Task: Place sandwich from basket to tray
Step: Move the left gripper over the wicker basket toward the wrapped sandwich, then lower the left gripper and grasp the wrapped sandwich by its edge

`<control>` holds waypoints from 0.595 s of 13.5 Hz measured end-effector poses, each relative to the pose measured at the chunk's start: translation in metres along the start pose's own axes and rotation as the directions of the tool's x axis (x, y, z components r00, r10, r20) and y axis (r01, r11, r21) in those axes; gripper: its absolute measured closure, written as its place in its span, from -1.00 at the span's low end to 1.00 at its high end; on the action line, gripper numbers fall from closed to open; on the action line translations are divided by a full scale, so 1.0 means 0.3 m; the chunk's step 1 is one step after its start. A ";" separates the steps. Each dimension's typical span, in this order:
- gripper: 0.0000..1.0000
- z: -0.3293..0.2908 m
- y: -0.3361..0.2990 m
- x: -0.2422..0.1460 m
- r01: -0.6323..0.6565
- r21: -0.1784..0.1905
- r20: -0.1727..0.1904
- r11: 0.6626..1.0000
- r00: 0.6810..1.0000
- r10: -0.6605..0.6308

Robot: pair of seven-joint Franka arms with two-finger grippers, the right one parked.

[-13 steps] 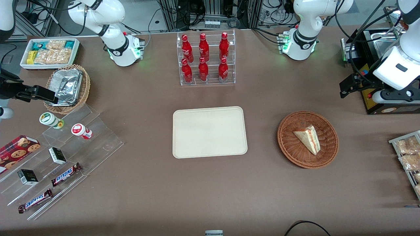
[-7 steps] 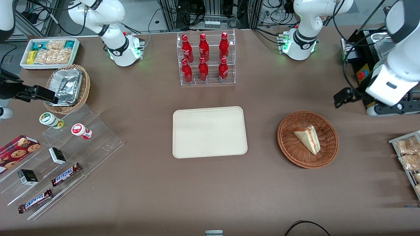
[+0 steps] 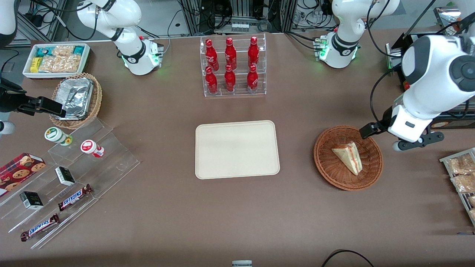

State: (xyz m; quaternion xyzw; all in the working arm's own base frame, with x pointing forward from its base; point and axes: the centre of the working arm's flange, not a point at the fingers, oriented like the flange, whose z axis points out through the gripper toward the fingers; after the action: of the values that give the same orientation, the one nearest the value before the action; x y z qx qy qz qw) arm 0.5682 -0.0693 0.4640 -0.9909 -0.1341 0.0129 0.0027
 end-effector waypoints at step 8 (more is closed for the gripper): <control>-1.00 0.340 -0.029 -0.045 0.138 -0.039 -0.059 0.990 0.988 -0.140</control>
State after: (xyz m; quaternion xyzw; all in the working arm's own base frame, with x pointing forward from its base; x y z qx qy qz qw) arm 0.5503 -0.0643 0.3624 -0.9789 -0.2031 -0.0204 -0.0095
